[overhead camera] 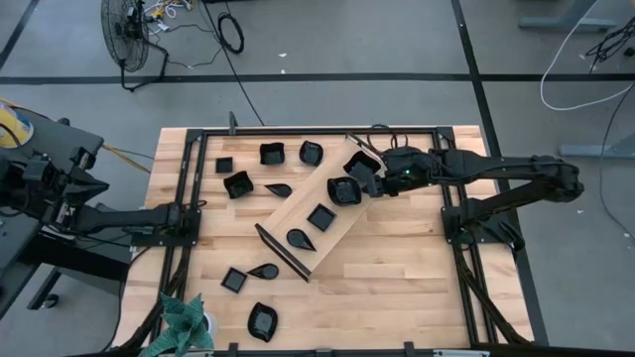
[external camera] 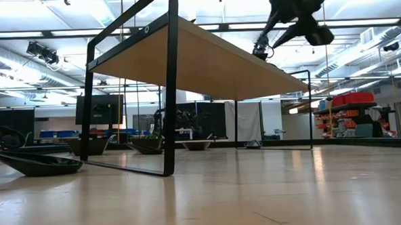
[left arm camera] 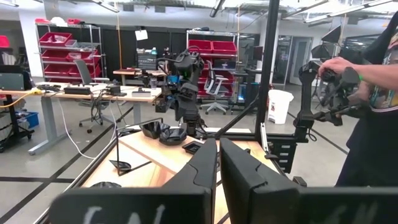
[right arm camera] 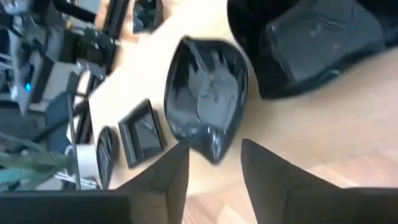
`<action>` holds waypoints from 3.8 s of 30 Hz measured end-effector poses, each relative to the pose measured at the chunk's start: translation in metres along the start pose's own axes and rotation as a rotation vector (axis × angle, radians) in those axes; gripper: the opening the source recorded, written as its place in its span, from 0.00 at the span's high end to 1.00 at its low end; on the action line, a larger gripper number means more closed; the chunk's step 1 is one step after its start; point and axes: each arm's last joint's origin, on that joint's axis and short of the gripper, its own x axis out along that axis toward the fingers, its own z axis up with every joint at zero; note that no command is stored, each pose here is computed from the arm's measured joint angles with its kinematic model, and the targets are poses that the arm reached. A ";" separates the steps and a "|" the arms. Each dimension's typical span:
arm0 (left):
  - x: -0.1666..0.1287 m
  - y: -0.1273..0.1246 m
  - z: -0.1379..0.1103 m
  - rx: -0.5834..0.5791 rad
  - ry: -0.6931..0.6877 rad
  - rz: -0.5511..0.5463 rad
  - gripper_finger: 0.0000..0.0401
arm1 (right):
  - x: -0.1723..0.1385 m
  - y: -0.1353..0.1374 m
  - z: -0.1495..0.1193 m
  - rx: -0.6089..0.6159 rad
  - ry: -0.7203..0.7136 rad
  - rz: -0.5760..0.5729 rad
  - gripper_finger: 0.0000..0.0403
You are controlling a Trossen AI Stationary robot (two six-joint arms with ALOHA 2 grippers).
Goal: Pick & Place Mini shaped plates
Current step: Stack the black leaf shaped bowl on top of the black leaf shaped bowl on the shelf, then stack the black teardrop shaped plate on top of the black teardrop shaped plate on the shelf
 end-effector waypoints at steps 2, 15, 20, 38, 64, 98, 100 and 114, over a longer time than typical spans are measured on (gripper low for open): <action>0.000 0.000 0.000 0.000 0.000 0.000 0.94 | 0.000 -0.001 -0.003 -0.010 0.019 -0.021 0.67; 0.000 0.000 0.000 0.000 -0.001 0.000 0.94 | 0.012 -0.011 -0.008 -0.042 0.047 -0.075 0.99; 0.000 0.000 0.000 0.000 0.000 0.000 0.94 | 0.022 -0.010 -0.008 -0.046 0.055 -0.093 0.99; 0.000 0.000 0.000 0.000 0.000 0.000 0.94 | 0.027 -0.004 -0.005 -0.041 0.016 -0.036 1.00; 0.000 0.000 0.000 0.000 0.000 0.000 0.94 | 0.028 -0.005 -0.005 -0.088 0.005 -0.055 1.00; 0.000 0.000 0.000 0.000 0.000 0.000 0.94 | 0.035 -0.008 -0.005 -0.198 0.010 -0.105 1.00; 0.000 0.000 0.000 0.000 0.000 0.000 0.94 | 0.036 -0.007 -0.005 -0.199 0.008 -0.099 1.00; 0.000 0.000 0.000 0.000 0.000 0.000 0.94 | 0.020 -0.007 -0.005 -0.187 -0.006 -0.065 1.00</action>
